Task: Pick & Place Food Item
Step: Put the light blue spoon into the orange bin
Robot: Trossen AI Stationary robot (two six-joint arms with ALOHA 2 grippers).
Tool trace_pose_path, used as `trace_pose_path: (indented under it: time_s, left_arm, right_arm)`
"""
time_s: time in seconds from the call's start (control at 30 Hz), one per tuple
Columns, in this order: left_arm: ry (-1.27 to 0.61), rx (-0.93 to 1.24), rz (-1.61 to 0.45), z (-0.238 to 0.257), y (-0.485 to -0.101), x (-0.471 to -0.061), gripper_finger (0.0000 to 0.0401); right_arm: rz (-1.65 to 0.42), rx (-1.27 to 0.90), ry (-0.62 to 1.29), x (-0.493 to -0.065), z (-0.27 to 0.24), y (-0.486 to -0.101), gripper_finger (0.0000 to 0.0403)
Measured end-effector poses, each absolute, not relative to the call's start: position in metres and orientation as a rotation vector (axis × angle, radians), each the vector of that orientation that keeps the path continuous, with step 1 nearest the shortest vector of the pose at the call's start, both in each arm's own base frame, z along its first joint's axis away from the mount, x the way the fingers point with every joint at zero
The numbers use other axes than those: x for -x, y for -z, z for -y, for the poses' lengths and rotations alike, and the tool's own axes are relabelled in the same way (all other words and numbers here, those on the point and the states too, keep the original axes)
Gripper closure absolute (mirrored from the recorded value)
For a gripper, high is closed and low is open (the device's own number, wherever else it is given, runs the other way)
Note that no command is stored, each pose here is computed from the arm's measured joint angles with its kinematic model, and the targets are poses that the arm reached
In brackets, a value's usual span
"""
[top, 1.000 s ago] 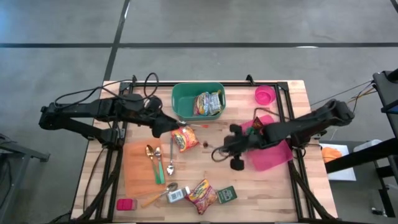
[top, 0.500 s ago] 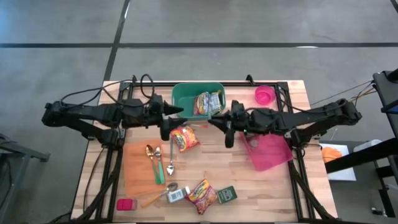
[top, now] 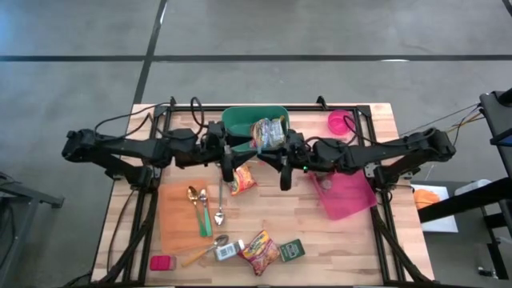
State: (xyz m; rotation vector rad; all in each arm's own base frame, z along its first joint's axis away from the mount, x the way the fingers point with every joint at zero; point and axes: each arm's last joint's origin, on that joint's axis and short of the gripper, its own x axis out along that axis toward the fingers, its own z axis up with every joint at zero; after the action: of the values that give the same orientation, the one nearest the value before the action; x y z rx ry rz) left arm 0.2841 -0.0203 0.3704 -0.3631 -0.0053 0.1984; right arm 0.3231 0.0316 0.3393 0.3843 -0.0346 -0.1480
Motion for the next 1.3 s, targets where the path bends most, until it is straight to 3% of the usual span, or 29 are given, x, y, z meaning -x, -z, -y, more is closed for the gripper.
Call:
trace_pose_path:
  time_s: [0.3, 0.4, 0.7, 1.0, 1.3]
  left_arm:
    - [-0.206, 0.366, 0.008, 0.019, -0.371, -0.285, 0.014]
    - [-0.176, 0.366, 0.005, 0.02, -0.372, -0.284, 0.0184]
    - [-0.043, 0.354, -0.004, 0.024, -0.376, -0.28, 0.0373]
    - [-0.02, 0.4, -0.019, 0.024, -0.379, -0.274, 0.0375]
    - [-0.047, 0.465, -0.131, 0.023, -0.386, -0.267, 0.0375]
  right_arm:
    - [0.016, -0.314, 0.054, -0.358, -0.039, -0.358, 0.0367]
    - [-0.01, -0.282, 0.052, -0.363, -0.042, -0.362, 0.0367]
    - [-0.027, -0.263, 0.053, -0.363, -0.043, -0.369, 0.0367]
    - [-0.022, -0.279, 0.048, -0.362, -0.043, -0.37, 0.0366]
    - [-0.038, -0.267, 0.042, -0.361, -0.044, -0.373, 0.0256]
